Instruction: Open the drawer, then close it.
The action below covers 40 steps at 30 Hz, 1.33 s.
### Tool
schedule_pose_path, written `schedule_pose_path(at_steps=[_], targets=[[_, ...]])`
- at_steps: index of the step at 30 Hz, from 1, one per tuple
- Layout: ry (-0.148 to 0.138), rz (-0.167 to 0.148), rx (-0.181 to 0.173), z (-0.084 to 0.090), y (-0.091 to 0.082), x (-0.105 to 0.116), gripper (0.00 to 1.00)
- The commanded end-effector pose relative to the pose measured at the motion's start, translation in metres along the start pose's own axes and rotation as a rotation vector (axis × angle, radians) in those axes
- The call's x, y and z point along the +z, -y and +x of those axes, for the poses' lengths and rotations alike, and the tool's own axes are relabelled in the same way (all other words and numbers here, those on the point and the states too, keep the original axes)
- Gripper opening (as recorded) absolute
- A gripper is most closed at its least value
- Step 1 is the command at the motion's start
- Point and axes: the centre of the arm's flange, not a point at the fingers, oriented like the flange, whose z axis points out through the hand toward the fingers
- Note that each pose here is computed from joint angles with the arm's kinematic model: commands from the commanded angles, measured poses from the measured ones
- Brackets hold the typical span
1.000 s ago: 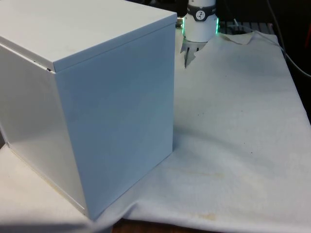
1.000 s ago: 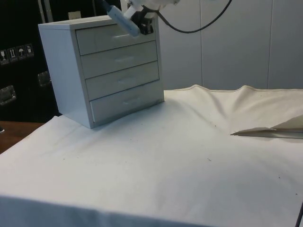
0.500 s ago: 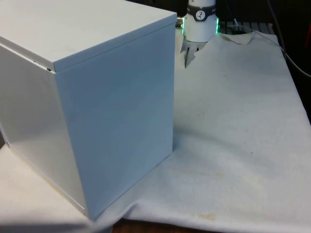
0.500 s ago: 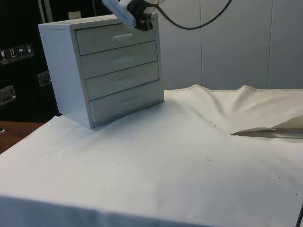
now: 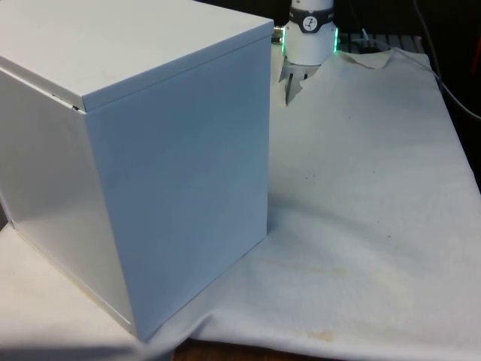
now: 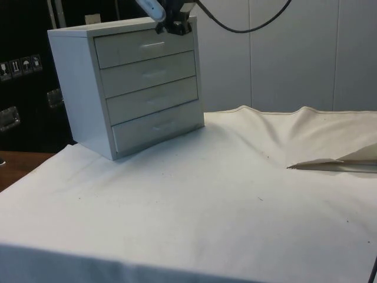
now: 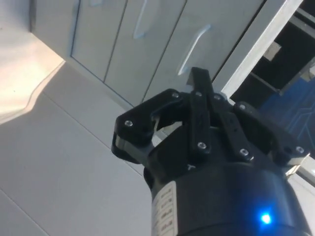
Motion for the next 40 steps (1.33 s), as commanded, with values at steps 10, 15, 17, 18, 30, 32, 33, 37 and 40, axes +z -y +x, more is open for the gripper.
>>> schedule_pose_path(at_steps=[10,15,17,18,30,32,33,37,40], targets=[[-0.026,0.046,-0.051,0.007,0.007,-0.012,0.00],[-0.032,0.053,-0.059,0.009,0.007,-0.014,0.00],[-0.033,0.051,-0.056,0.010,0.007,-0.014,0.00],[-0.033,0.051,-0.056,0.010,0.007,-0.014,0.00],[-0.025,0.049,-0.048,0.010,0.008,-0.012,0.41],[-0.030,0.049,-0.048,0.010,0.008,-0.013,0.47],[-0.030,0.049,-0.047,0.010,0.008,-0.013,0.57],[-0.030,0.049,-0.046,0.010,0.008,-0.013,0.80],[-0.029,0.049,-0.046,0.009,0.007,-0.012,0.90]])
